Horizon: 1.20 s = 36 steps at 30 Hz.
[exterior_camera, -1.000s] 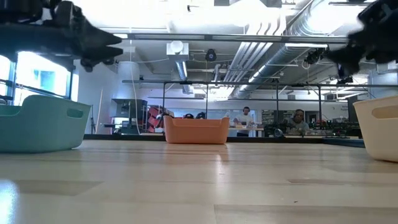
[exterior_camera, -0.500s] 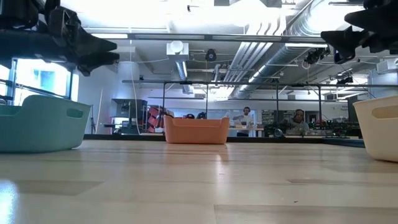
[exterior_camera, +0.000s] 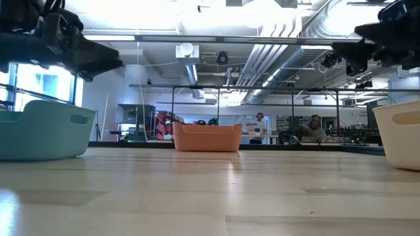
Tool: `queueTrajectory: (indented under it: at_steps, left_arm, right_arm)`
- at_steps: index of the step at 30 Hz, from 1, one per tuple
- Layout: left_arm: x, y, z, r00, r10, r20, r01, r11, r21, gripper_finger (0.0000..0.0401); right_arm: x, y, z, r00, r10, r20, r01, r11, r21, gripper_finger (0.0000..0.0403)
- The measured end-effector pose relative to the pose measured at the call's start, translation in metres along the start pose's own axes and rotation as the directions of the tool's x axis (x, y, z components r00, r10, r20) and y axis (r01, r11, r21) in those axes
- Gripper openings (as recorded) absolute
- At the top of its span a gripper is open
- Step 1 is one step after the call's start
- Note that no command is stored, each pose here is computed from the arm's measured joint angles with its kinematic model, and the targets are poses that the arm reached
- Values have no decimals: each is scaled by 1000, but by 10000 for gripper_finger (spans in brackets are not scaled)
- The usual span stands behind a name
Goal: Sort blocks by size
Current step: Return to Home Position
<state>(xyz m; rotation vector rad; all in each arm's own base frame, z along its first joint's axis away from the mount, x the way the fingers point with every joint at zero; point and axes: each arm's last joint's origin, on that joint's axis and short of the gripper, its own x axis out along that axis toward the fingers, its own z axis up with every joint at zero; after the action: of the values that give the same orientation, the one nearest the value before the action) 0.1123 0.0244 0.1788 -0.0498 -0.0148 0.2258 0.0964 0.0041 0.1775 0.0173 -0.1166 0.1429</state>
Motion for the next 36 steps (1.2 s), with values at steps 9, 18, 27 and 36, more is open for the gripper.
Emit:
queueTrajectory:
  at_steps: [9, 18, 27, 36]
  left_arm:
    - [-14, 0, -7, 998, -27, -56, 26, 999, -24, 200]
    - [-20, -3, -3, 998, -61, 0, 61, 997, -50, 200]
    - [-19, -10, -8, 998, -57, 38, 58, 998, -9, 200]
    - [-19, -9, -9, 999, 0, 33, -1, 1000, 30, 200]
  right_arm:
    - [0, -1, -8, 996, -15, -88, 16, 1000, 11, 249]
    - [2, -1, -10, 994, -15, -112, 23, 997, 70, 249]
    - [9, 0, -20, 977, -7, -214, 28, 995, 96, 249]
    - [3, 1, -1, 995, 69, -66, -67, 997, 36, 249]
